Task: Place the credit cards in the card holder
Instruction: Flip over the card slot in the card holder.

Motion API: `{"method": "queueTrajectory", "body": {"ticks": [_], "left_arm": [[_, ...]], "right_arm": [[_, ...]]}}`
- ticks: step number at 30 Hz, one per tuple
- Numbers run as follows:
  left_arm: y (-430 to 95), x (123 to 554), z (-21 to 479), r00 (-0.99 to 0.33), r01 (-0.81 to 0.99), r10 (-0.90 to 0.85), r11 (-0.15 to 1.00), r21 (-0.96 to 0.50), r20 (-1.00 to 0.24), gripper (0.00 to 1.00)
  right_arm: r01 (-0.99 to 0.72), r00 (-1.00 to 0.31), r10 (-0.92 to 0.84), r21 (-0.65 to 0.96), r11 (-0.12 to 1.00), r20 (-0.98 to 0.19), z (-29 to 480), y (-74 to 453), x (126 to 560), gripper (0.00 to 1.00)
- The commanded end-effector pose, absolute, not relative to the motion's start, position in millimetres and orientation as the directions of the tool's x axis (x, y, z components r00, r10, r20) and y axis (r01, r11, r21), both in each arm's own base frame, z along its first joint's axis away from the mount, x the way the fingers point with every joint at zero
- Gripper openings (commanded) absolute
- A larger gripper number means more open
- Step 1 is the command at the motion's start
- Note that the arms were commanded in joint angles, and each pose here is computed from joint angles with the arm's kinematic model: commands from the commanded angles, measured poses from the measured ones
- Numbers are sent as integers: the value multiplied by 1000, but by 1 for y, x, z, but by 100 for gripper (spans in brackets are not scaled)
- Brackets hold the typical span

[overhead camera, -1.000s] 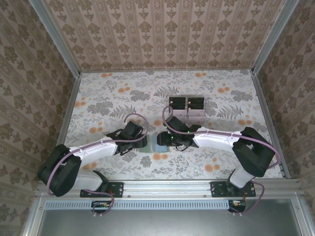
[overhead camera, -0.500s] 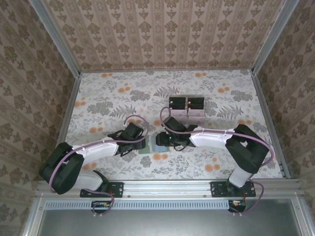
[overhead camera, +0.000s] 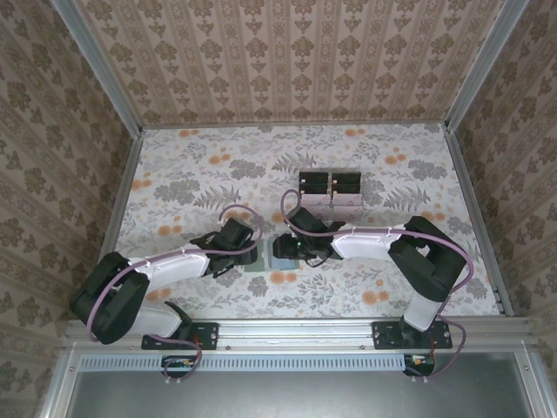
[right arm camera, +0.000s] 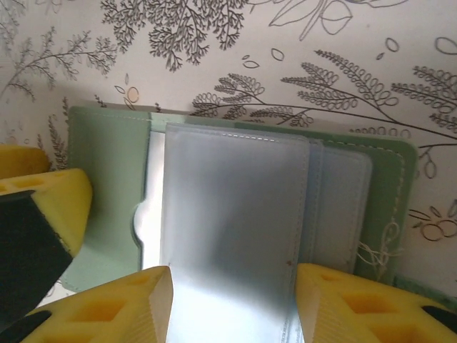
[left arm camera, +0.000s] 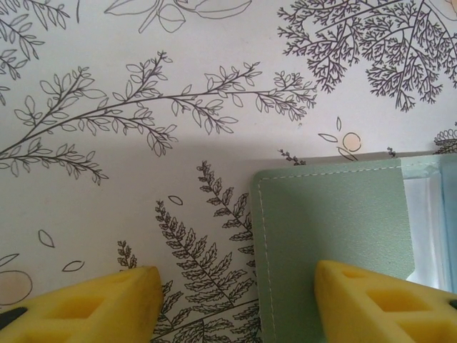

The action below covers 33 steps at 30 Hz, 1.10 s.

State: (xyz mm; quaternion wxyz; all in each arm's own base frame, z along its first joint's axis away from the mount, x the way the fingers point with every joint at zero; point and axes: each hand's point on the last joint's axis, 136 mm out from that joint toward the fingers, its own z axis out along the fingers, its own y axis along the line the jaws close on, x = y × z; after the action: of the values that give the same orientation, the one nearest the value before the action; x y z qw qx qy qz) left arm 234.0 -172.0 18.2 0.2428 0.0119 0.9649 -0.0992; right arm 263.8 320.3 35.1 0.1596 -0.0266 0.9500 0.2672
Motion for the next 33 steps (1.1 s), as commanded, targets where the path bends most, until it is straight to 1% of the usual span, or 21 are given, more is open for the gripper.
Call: {"method": "queueTrajectory", "body": {"ticks": [1,11,25,29,33], "left_arm": [[-170,231,4,-886,72,-23,980,-186,-463,62],[-171,232,4,-882,79,-22,978,-193,-470,62],[-166,238,12,-873,65,-39,979,-194,-487,64],[-159,242,21,-865,35,-80,975,-218,-496,66],[-149,247,33,-851,-21,-149,967,-252,-503,71]], "right_arm": [[-125,-957,51,568,813,-284,34,331,263,50],[-106,-962,99,680,725,-255,47,345,266,50],[-102,-963,99,676,730,-252,46,344,266,50],[-104,-963,98,682,724,-251,48,346,266,50],[-117,-963,87,691,713,-253,55,353,265,50]]}}
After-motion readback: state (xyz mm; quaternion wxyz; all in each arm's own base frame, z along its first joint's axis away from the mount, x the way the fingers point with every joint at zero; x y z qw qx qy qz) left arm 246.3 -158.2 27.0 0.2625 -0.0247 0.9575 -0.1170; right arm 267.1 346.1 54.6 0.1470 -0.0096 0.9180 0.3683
